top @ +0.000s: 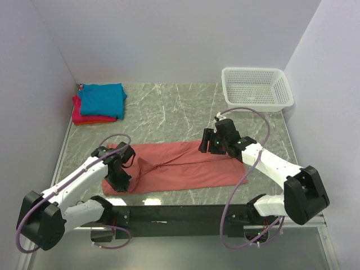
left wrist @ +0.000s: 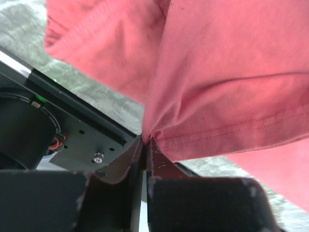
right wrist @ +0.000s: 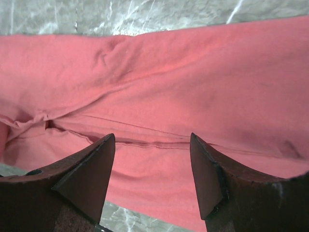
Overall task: Fold and stack the t-shirts
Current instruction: Fold the tshirt
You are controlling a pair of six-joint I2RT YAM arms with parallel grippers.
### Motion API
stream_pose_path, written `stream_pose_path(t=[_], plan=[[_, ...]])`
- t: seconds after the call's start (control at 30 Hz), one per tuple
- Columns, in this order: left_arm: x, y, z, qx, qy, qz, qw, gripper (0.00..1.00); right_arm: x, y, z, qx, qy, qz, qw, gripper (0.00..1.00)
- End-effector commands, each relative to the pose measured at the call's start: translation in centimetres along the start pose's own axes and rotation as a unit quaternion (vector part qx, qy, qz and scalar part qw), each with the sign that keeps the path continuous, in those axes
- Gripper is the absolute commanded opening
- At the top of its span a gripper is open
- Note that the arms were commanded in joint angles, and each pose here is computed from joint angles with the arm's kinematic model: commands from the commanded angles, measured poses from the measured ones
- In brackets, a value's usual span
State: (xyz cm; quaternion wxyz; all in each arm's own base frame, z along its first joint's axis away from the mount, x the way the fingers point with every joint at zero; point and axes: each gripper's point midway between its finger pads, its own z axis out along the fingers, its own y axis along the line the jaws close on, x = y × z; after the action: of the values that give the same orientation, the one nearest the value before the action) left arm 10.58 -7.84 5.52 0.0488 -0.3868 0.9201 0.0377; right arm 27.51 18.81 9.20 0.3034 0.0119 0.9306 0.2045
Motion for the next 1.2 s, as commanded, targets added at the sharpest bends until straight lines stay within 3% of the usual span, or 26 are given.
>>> stream_pose_path(t=[0.0,0.2,0.27,0.4,0.5,0.53,0.6,0.63,0.73,0.8,0.93,0.97,1.07,1.17], plan=[[1.4,0.2,-0.2,-0.009,0.022,0.034,0.999,0.12,-2.5,2.5,0.0,-0.037,-0.027,-0.022,0.999,0.70],[2.3,0.3,-0.3,-0.024,0.025,0.067,0.997,0.25,-4.5,3.1,0.2,-0.041,-0.063,-0.024,0.997,0.70],[2.4,0.4,-0.3,-0.030,0.025,0.076,0.996,0.39,-4.4,3.2,0.4,-0.043,-0.061,-0.024,0.997,0.70],[2.3,0.3,-0.8,-0.035,0.024,0.075,0.996,0.50,-4.2,2.8,0.6,-0.035,-0.059,-0.025,0.997,0.71],[0.9,-0.3,-2.1,-0.025,-0.010,0.066,0.997,0.60,-4.3,2.4,0.4,-0.026,-0.064,-0.024,0.997,0.71],[0.6,-1.1,-2.7,-0.007,-0.018,0.066,0.998,0.71,-4.4,2.3,0.3,-0.024,-0.065,-0.024,0.997,0.71],[-0.5,-3.4,-4.3,0.037,-0.042,0.071,0.996,0.84,-4.4,1.9,0.2,-0.011,-0.065,-0.020,0.998,0.72],[-1.1,-5.0,-4.7,0.064,-0.058,0.071,0.994,0.99,-4.3,1.8,0.2,-0.008,-0.063,-0.021,0.998,0.72],[-3.1,-7.7,-5.3,0.081,-0.090,0.079,0.990,0.99,-3.8,1.8,0.0,-0.010,-0.054,-0.017,0.998,0.72],[-5.4,-7.9,-4.7,0.045,-0.103,0.054,0.992,0.99,-3.4,3.3,-0.3,-0.048,-0.046,-0.028,0.997,0.72],[-11.7,-9.0,-4.0,0.063,-0.136,-0.012,0.989,0.99,0.2,11.2,-1.7,-0.173,0.002,-0.089,0.981,0.72],[-12.5,-11.1,-3.7,0.113,-0.130,-0.016,0.985,0.99,0.6,12.8,-1.8,-0.189,0.009,-0.099,0.977,0.72],[-13.7,-13.0,-2.7,0.160,-0.105,-0.006,0.982,0.99,3.9,18.0,-2.8,-0.257,0.051,-0.103,0.959,0.72],[-13.6,-13.7,-1.0,0.154,-0.085,0.003,0.984,0.99,5.8,22.1,-2.9,-0.301,0.075,-0.097,0.946,0.72]])
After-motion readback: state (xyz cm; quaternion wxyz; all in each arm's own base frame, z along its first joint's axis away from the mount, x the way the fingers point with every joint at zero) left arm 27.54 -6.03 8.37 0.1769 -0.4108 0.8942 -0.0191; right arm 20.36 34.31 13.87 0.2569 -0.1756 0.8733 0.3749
